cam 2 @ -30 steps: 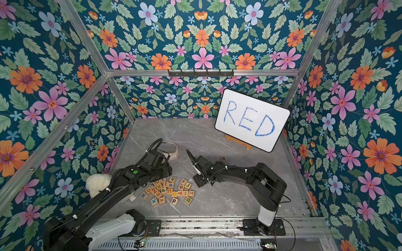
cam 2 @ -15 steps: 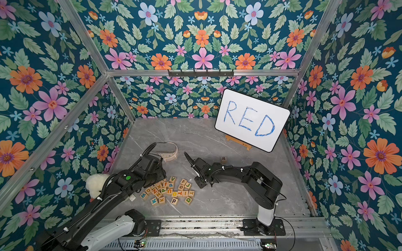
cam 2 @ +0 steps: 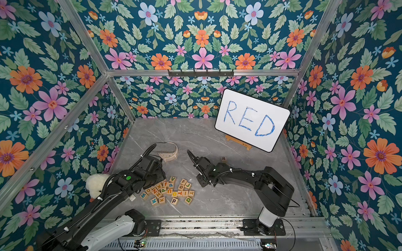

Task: Assemble the uppercase word "red" with letter blocks
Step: Pick up the letter block from the center of the board, then place the letter block at the center of the board.

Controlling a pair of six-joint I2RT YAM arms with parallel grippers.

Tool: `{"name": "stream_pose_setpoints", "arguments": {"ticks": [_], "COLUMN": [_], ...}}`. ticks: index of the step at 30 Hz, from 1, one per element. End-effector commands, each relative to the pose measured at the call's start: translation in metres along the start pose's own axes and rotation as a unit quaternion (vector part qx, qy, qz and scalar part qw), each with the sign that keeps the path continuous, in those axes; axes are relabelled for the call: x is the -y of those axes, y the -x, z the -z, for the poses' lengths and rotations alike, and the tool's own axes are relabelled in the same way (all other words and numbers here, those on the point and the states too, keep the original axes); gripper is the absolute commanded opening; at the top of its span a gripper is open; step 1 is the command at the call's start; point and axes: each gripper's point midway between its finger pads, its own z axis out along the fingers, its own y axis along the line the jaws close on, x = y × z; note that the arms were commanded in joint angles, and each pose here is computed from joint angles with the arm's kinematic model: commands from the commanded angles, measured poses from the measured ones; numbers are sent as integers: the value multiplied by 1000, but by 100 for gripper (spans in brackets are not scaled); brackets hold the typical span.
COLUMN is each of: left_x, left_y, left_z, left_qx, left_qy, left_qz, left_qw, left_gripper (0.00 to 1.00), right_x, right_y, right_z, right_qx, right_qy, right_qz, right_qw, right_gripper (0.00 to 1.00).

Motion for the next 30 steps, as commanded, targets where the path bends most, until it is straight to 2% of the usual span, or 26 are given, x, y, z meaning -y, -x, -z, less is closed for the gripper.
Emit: {"name": "stream_pose_setpoints", "arguments": {"ticks": [1, 9, 13, 17, 21, 30], "left_x": [22, 66, 94, 120, 125, 119], "left_y": [9, 4, -6, -30, -52, -58], "left_z": [0, -14, -18, -18, -24, -22], "left_qx": [11, -16, -29, -57, -81, -76], "left_qy": [-41, -126, -170, -207, -195, -196], "left_qz": [-4, -17, -48, -95, -124, -119], "left_qw": [999, 992, 984, 972, 970, 970], "left_gripper": [65, 63, 63, 64, 64, 65], "right_x": [34, 113, 147, 163, 168, 187], "right_y": [2, -13, -26, -26, -14, 3], "right_z": [31, 94, 103, 96, 76, 37], "right_qx": [16, 29, 37, 28, 15, 17], "right_qy": [-67, -108, -112, -117, -115, -132], "right_qz": [-60, -211, -279, -298, -304, -323], "right_qw": [996, 971, 953, 947, 945, 937], "right_gripper": [20, 21, 22, 23, 23, 23]}}
